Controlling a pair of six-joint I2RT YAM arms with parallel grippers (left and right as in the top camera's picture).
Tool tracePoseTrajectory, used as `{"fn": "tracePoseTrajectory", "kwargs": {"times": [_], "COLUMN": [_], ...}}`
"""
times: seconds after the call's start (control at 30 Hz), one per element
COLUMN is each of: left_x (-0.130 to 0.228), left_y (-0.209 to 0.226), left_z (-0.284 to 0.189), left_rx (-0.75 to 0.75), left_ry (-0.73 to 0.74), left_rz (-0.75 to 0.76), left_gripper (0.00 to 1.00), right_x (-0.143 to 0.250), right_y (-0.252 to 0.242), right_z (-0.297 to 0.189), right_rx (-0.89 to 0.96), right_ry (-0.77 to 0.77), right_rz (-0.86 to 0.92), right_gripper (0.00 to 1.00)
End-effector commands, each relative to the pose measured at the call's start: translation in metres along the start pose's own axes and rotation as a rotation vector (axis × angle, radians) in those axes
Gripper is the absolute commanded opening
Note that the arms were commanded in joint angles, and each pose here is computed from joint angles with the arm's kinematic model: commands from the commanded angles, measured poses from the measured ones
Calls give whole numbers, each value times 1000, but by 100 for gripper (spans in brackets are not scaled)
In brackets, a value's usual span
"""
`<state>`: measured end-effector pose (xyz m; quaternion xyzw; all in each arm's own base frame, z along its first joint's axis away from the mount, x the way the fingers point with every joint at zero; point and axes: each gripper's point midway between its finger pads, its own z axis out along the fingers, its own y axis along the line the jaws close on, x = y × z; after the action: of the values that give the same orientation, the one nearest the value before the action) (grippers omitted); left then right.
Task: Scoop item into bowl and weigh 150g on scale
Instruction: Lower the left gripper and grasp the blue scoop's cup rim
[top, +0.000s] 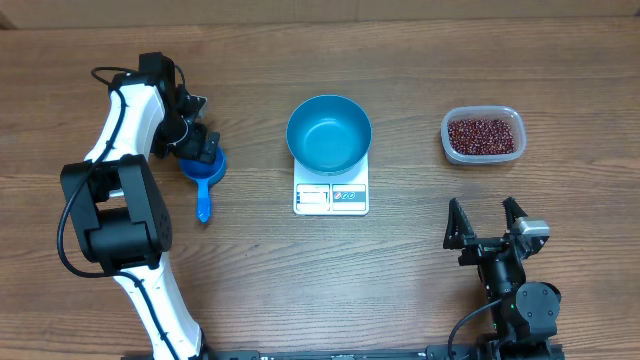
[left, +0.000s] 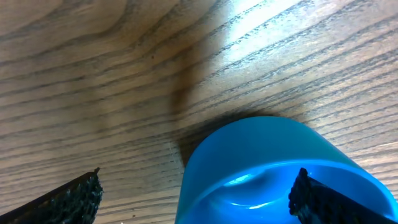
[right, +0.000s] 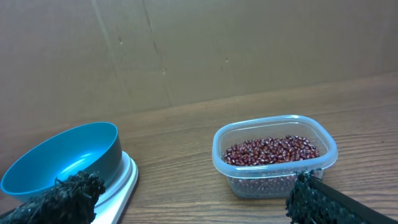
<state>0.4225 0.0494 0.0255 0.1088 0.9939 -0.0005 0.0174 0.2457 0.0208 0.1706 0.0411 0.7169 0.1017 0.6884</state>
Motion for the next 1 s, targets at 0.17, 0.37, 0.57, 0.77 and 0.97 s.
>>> {"fn": "tracePoseTrajectory", "kwargs": {"times": [0.17,0.37,0.57,0.77,0.97], "left_x": [9,9,8,12,15], "left_y": [-8,-9,-10,-11,-11], "left_z": [16,22,22,23,23], "left_rx": [49,56,56,61,65], "left_ry": [24,14,12,26,37], "left_rz": [80,81,80,79,78], "left_gripper": [96,99,93,88,76], "right_x": [2,2,2,2,2], "right_y": [2,2,2,2,2], "right_z": [0,0,0,0,0], "right_rx": [-11,-11,-11,-11,-11], "right_ry": [-4,-4,-4,-4,-4], "right_rz": [-11,-11,-11,-11,-11], "right_gripper": [100,100,100,100,100]}}
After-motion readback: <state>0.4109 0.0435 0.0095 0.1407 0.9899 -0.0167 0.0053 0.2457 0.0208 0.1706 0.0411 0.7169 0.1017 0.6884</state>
